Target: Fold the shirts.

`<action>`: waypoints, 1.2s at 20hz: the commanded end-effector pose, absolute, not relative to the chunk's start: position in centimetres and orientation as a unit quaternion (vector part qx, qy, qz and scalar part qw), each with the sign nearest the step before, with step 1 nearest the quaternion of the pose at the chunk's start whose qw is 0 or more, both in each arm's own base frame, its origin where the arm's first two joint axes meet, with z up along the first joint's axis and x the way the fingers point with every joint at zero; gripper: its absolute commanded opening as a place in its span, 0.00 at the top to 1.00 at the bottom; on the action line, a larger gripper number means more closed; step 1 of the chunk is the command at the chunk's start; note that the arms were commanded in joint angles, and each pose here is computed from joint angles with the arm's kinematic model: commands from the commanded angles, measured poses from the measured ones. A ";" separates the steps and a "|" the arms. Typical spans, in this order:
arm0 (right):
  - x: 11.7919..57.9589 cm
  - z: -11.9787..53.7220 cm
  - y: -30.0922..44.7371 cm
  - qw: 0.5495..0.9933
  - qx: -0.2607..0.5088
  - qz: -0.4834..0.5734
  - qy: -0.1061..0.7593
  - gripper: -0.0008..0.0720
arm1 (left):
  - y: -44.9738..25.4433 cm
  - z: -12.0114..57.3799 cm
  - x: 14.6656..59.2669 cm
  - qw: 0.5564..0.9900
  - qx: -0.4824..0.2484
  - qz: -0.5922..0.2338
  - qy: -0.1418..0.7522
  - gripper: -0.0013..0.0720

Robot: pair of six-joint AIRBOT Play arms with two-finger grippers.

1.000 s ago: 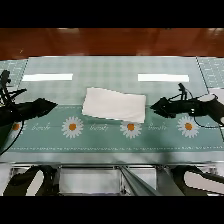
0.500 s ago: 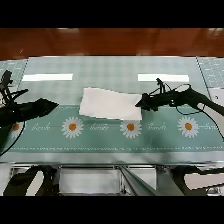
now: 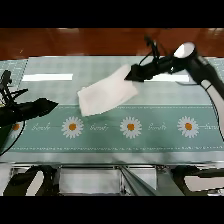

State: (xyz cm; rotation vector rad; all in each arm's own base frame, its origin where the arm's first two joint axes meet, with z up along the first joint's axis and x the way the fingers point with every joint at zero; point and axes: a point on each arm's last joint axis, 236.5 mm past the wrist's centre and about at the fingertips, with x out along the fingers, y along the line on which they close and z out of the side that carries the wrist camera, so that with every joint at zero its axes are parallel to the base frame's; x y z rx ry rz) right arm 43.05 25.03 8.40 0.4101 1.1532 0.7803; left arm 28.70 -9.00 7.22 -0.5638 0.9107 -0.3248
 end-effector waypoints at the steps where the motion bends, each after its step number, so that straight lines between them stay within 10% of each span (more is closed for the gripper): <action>1: 45.4 15.7 20.8 0.809 0.114 0.298 0.493 0.95 | -9.0 7.2 28.7 0.847 -0.267 -0.154 0.432 0.96; 12: 43.2 24.8 -5.2 0.872 0.210 0.064 0.438 0.95 | -9.0 7.2 28.7 0.847 -0.268 -0.154 0.432 0.96; 24: 28.5 22.5 -22.5 0.798 0.352 -0.158 0.463 0.95 | -6.1 9.5 32.7 0.894 -0.272 -0.102 0.340 0.96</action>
